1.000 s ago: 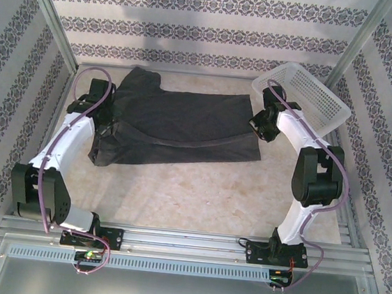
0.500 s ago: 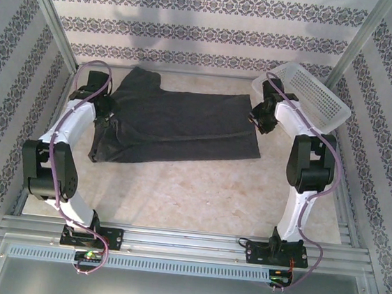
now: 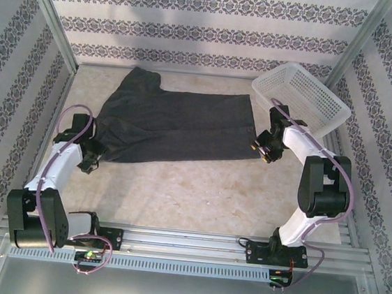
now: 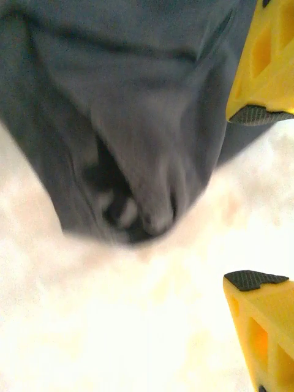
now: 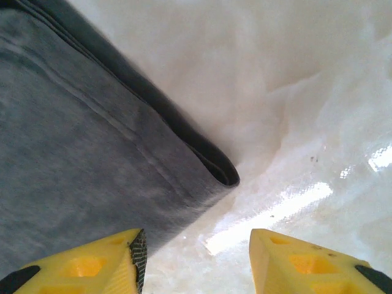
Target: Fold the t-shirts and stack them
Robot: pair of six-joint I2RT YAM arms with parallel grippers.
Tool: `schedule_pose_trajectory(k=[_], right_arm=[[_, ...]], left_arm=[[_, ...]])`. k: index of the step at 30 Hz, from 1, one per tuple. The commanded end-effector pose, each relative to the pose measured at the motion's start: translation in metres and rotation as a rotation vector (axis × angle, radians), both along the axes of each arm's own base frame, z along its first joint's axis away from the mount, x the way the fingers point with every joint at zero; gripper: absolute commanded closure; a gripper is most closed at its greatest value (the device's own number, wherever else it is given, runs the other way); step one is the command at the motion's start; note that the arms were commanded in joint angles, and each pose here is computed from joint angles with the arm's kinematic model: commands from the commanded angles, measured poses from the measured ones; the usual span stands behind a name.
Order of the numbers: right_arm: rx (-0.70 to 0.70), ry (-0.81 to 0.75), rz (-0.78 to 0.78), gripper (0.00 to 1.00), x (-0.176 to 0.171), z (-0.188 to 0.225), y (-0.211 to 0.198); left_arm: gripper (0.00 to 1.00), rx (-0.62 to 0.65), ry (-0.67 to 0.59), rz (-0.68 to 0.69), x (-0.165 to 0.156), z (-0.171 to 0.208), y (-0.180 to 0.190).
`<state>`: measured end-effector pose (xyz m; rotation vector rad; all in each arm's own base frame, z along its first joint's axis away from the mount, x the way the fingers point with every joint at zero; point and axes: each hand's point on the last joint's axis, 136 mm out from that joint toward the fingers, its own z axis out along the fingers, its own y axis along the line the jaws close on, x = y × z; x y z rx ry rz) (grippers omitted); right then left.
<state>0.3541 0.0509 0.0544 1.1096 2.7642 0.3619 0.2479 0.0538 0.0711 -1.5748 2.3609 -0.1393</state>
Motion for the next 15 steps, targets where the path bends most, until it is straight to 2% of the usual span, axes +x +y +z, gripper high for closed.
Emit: schedule_pose_trajectory(k=[1, 6, 15], right_arm=[[0.027, -0.012, 0.034, 0.52, 0.004, -0.009, 0.001], [0.038, 0.037, 0.010, 0.53, 0.000, -0.028, -0.002], [0.041, 0.050, -0.002, 0.55, 0.008, -0.034, -0.002]], left_arm=[[0.40, -0.036, -0.100, 0.056, 0.021, 0.005, 0.007], [0.49, -0.046, -0.035, 0.069, 0.022, -0.007, 0.011], [0.66, -0.014, -0.032, 0.067, 0.021, -0.012, 0.020]])
